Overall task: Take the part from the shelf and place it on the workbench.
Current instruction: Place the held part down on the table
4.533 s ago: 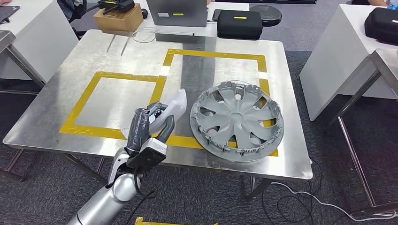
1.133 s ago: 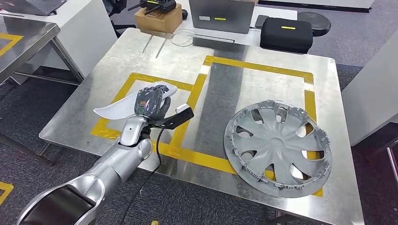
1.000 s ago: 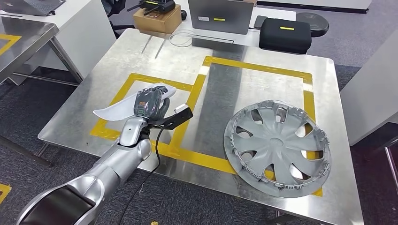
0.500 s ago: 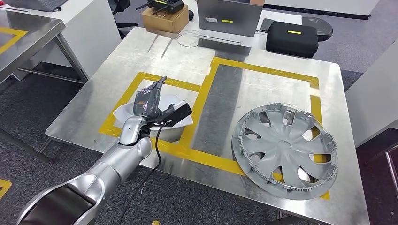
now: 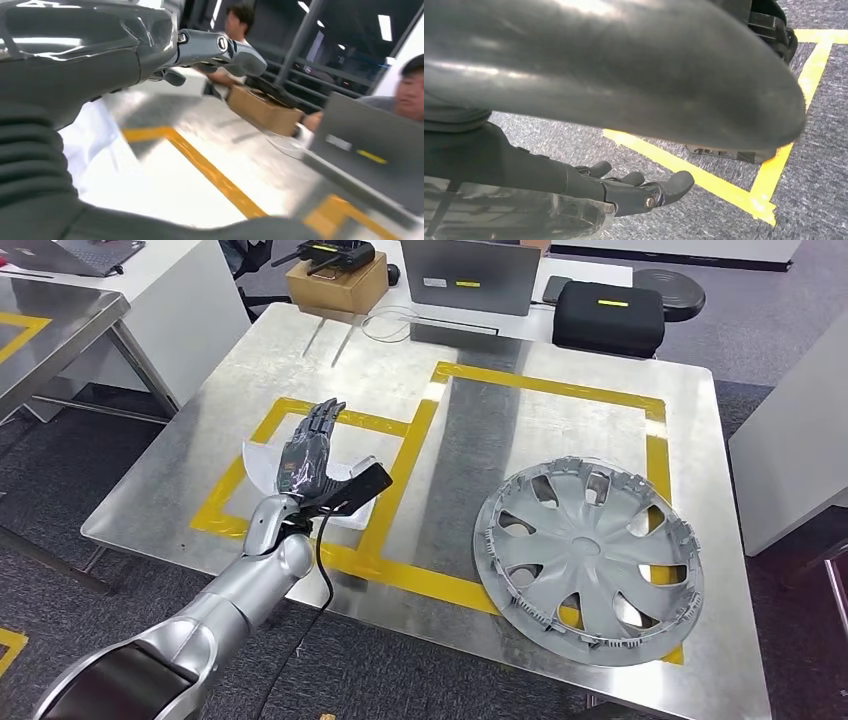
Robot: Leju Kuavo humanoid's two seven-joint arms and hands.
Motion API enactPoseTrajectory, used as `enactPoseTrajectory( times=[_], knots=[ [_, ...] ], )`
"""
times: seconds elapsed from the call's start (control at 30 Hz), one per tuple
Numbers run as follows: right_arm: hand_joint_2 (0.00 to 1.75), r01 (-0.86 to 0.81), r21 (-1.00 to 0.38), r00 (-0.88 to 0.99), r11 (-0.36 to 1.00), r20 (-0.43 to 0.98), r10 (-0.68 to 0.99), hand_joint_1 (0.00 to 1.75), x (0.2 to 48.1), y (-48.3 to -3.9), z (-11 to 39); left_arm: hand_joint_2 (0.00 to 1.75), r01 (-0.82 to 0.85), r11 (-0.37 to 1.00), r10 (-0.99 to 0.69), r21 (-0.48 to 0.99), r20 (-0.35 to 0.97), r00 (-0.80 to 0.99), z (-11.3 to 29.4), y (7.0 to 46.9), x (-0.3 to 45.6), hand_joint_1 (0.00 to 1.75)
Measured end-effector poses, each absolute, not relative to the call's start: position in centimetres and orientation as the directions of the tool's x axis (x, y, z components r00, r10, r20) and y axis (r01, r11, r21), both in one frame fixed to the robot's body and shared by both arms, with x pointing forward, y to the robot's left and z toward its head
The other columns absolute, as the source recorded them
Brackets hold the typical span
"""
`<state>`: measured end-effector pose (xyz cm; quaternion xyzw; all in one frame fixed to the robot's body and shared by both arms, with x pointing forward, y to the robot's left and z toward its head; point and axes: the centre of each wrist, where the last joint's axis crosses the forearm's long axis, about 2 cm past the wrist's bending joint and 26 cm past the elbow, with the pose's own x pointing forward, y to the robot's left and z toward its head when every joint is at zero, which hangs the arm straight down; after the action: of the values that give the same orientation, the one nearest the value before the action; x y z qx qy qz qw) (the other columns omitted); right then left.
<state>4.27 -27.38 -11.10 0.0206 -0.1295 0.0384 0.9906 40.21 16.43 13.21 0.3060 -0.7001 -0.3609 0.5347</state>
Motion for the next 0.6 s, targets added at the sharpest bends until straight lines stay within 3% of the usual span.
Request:
enactPoseTrajectory(
  times=[0.2, 0.3, 0.37, 0.43, 0.6],
  knots=[
    [0.00, -0.072, 0.041, 0.964, 0.997, 0.258, 0.059, 0.00, 4.0, -27.0, -11.1, 0.00, 0.120, 0.838, -0.492, 0.532, 0.833, -0.252, 13.3, 14.5, 38.6, 0.00],
    [0.00, -0.067, 0.038, 0.962, 0.997, 0.266, 0.054, 0.00, 3.8, -27.0, -11.1, 0.00, 0.272, 0.933, -0.186, 0.236, 0.962, -0.200, 13.7, 13.1, 36.9, 0.00],
    [0.00, -0.061, 0.034, 0.961, 0.998, 0.273, 0.049, 0.00, 3.5, -27.1, -11.2, 0.00, 0.431, 0.900, 0.125, -0.057, 0.984, -0.130, 14.0, 12.3, 34.9, 0.00],
    [0.00, -0.053, 0.032, 0.960, 0.998, 0.276, 0.043, 0.00, 3.1, -27.2, -11.2, 0.00, 0.570, 0.782, 0.361, -0.251, 0.928, -0.088, 14.6, 12.0, 32.5, 0.00],
    [0.00, -0.046, 0.030, 0.959, 0.998, 0.280, 0.036, 0.00, 2.9, -27.2, -11.2, 0.00, 0.710, 0.641, 0.512, -0.291, 0.851, -0.114, 16.7, 12.5, 28.9, 0.00]
  ],
)
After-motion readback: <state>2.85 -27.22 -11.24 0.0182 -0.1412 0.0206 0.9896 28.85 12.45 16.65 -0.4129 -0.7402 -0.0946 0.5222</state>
